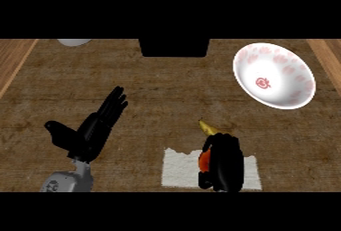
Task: Pick the tomato from the placemat and place it in the bowl
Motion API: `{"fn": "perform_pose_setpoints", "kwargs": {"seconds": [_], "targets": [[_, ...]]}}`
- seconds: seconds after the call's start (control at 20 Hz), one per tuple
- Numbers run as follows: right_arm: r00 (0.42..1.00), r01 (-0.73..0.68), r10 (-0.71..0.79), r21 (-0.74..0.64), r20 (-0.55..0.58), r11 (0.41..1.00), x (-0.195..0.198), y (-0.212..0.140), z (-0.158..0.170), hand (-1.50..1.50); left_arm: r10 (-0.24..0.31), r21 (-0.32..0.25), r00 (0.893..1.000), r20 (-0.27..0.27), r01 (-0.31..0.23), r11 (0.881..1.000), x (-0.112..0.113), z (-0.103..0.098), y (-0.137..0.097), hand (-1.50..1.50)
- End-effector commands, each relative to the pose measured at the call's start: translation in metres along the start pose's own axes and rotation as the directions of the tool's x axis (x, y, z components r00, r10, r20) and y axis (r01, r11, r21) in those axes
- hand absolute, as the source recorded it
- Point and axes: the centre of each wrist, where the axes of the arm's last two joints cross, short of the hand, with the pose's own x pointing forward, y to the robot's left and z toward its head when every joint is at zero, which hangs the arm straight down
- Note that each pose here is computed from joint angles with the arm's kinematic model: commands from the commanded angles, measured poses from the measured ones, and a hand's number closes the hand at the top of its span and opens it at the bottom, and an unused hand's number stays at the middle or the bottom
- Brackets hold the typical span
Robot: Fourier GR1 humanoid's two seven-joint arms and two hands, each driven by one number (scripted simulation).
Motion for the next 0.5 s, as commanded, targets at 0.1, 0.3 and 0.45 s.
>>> {"fn": "perform_pose_setpoints", "kwargs": {"seconds": [0.1, 0.3, 0.45], "targets": [[0.987, -0.077, 0.101, 0.182, -0.128, 0.980, 0.032, -0.023, -0.068, 1.50, 0.016, -0.050, 1.000, -0.002, -0.016, 0.999, -0.004, -0.011, -0.014, 0.00], [0.971, -0.122, 0.160, 0.206, -0.176, 0.971, 0.055, -0.035, -0.107, 1.50, -0.012, -0.053, 1.000, -0.006, 0.011, 0.999, 0.000, -0.002, -0.002, 0.00], [0.953, -0.184, 0.204, 0.109, -0.224, 0.977, 0.077, -0.029, -0.118, 1.50, -0.004, -0.034, 1.000, 0.007, 0.004, 0.999, 0.009, -0.007, -0.015, 0.00]]}}
